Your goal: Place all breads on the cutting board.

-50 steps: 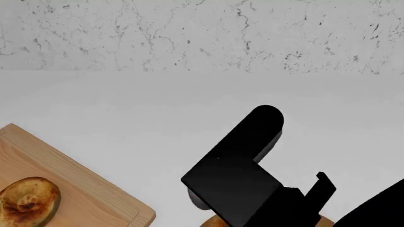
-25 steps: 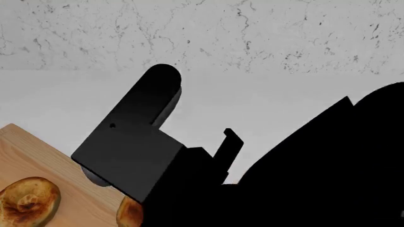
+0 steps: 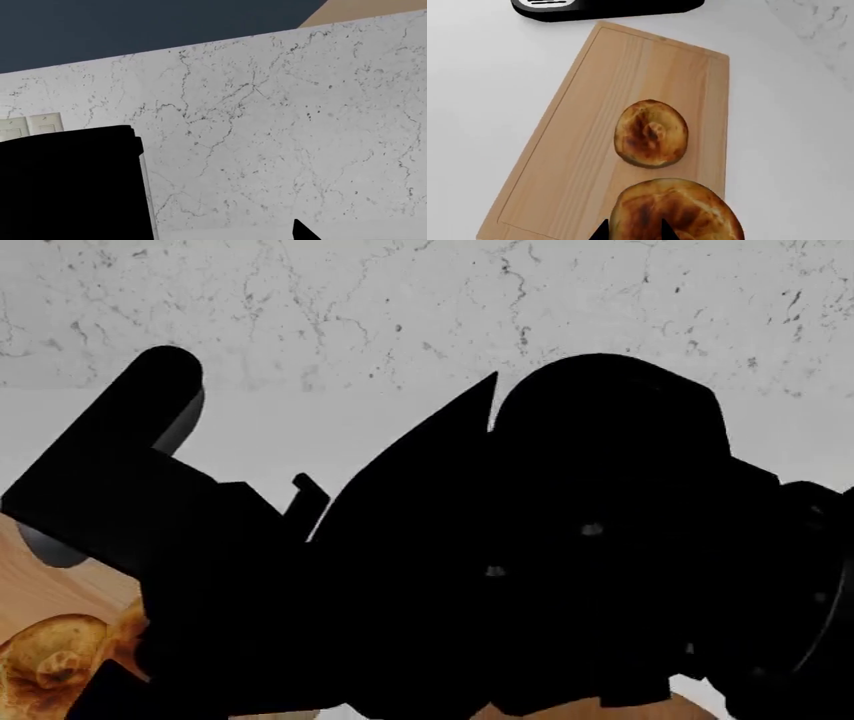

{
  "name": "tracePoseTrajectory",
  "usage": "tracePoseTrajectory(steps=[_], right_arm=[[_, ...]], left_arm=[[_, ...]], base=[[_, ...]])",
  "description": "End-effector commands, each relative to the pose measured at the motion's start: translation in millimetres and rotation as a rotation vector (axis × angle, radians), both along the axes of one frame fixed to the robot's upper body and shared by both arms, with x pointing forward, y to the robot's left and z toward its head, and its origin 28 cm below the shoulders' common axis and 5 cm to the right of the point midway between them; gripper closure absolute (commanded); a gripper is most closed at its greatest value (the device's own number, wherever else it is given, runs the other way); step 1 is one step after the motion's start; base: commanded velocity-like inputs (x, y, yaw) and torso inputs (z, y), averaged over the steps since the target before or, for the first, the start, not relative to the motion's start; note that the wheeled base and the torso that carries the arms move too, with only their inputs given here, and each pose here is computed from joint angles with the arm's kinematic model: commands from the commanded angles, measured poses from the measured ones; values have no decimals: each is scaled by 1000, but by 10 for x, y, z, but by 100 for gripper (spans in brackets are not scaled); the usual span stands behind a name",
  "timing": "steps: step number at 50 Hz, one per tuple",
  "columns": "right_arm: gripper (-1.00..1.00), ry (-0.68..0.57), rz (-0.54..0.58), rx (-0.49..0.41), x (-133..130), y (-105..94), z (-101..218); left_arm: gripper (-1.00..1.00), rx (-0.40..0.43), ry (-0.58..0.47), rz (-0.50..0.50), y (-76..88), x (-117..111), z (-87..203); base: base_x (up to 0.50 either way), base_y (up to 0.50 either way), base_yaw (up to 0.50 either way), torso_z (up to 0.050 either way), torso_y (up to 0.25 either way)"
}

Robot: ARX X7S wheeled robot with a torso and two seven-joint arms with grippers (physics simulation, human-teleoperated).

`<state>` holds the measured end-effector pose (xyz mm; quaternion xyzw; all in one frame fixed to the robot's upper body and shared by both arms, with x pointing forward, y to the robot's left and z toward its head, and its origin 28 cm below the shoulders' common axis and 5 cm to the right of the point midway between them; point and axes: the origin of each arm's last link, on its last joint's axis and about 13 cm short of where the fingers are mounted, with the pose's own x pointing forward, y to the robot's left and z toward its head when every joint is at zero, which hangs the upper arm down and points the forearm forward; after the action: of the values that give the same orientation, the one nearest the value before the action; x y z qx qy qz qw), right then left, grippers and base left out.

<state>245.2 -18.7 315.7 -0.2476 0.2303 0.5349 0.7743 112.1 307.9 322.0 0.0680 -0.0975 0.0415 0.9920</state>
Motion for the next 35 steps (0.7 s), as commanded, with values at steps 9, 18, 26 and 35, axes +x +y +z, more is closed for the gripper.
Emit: tracePoseTrajectory(steps=[9,18,26,35], right_arm=[[100,69,82,25,244,340,-232],[100,109,80,15,357,393,-370],[100,114,75,6,406,410,-413],[-100,92,83,-8,454,408,-418]], left_arm=[[-100,-3,6,13,24,-5,-29],[-100,-3,10,20,36,31,-65],[-100,-2,12,20,33,50,-77],[-100,-2,10,20,33,30,-61]], base=[[0,0,0,0,0],[0,0,0,0,0],[0,0,0,0,0],[0,0,0,0,0]])
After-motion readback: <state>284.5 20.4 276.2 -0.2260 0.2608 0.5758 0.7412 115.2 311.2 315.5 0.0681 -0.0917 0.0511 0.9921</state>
